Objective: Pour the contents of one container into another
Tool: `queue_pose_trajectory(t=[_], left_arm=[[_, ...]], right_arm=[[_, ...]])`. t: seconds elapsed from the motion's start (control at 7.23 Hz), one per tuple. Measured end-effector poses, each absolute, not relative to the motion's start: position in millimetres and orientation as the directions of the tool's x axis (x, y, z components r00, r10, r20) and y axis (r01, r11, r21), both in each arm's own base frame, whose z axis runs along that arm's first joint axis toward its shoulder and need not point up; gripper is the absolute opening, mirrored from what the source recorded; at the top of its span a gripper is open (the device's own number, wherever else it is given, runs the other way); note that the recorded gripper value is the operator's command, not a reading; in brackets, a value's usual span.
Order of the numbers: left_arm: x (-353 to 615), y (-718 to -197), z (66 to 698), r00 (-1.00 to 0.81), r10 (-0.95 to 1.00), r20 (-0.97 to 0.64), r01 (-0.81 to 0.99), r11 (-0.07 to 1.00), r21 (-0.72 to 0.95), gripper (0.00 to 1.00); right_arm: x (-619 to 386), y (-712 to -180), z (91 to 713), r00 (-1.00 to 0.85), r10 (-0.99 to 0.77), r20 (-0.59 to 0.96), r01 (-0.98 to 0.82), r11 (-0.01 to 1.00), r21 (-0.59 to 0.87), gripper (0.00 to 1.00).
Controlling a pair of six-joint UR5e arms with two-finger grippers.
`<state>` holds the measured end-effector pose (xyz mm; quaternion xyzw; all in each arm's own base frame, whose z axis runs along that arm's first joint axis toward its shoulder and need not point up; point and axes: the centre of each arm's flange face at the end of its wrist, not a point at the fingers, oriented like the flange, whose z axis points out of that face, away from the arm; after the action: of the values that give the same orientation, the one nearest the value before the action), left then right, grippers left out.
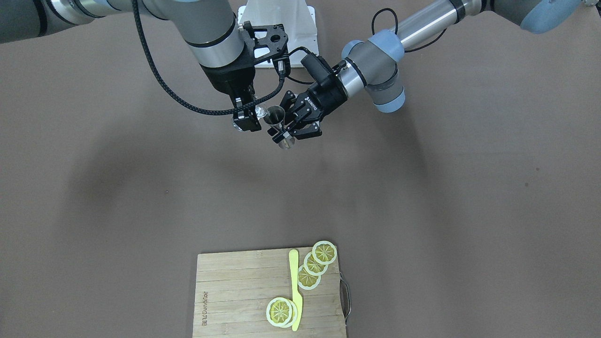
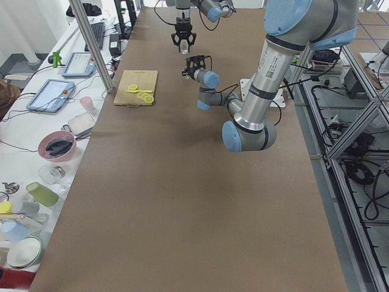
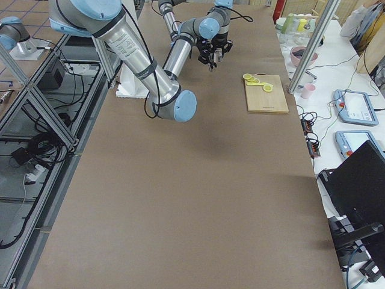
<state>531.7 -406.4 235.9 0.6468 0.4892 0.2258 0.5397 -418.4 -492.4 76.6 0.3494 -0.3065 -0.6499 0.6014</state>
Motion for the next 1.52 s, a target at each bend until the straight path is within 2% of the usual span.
queue_pose_trajectory(t=[1.52], left_arm=[[534.9, -404.2, 236.0, 0.416, 0.878, -0.236, 0.387, 0.064, 0.92, 0.0]], right_arm=[[-436.8, -478.4, 71.4, -0.027, -0.994, -0.109, 0.662, -0.099, 0.743, 0.0]])
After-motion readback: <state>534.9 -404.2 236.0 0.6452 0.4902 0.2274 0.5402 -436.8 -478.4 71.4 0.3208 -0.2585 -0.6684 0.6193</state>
